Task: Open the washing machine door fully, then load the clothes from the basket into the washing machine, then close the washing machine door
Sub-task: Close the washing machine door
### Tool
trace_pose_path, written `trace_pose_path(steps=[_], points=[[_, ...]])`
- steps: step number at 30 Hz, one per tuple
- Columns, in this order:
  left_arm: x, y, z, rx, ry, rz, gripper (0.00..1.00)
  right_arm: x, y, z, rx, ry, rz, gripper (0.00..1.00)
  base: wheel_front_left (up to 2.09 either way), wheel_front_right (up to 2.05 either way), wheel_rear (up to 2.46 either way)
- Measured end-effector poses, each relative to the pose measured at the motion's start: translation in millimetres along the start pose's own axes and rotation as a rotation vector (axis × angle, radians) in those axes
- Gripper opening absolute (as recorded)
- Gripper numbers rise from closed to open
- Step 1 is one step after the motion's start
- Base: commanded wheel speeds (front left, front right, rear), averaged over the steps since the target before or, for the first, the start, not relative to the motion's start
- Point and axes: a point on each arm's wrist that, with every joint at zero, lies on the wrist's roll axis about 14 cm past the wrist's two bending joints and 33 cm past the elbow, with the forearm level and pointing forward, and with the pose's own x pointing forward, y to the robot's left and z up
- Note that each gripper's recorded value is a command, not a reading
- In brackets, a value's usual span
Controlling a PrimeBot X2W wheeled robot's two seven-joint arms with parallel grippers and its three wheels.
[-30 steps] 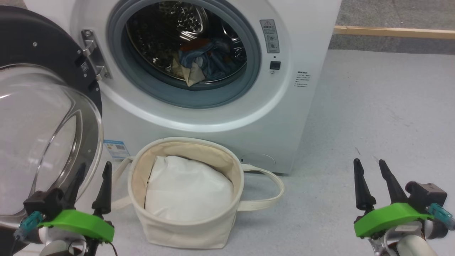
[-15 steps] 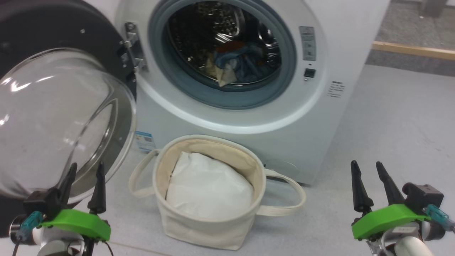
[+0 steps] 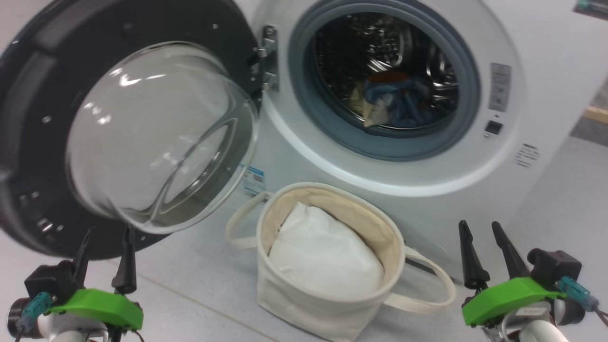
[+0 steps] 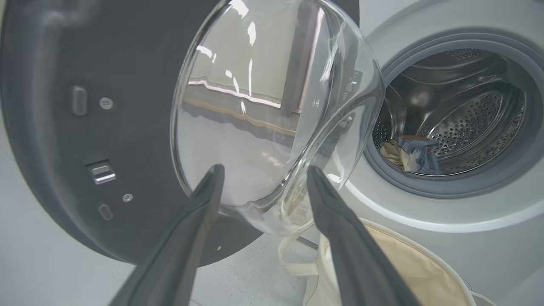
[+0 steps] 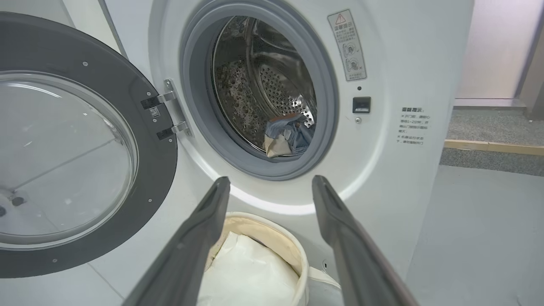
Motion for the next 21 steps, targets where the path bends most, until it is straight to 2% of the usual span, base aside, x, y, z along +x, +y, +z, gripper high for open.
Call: trace_pose_path(steps=[9, 14, 21], points=[[-25.0, 43.4, 6.1, 0.002, -0.017, 0.113, 1.00, 17.7, 39.2, -15.4, 0.029, 0.039, 0.106, 1.00, 0.00, 0.00, 0.00], [-31.7, 58.2, 4.8, 0.011, -0.010, 0.164, 1.00, 25.1, 47.3, -26.8, 0.044, 0.069, 0.136, 1.00, 0.00, 0.00, 0.00], [-42.2, 72.6, 1.8, 0.009, -0.001, 0.214, 1.00, 44.1, 66.4, -25.1, 0.056, 0.064, 0.203, 1.00, 0.00, 0.00, 0.00]])
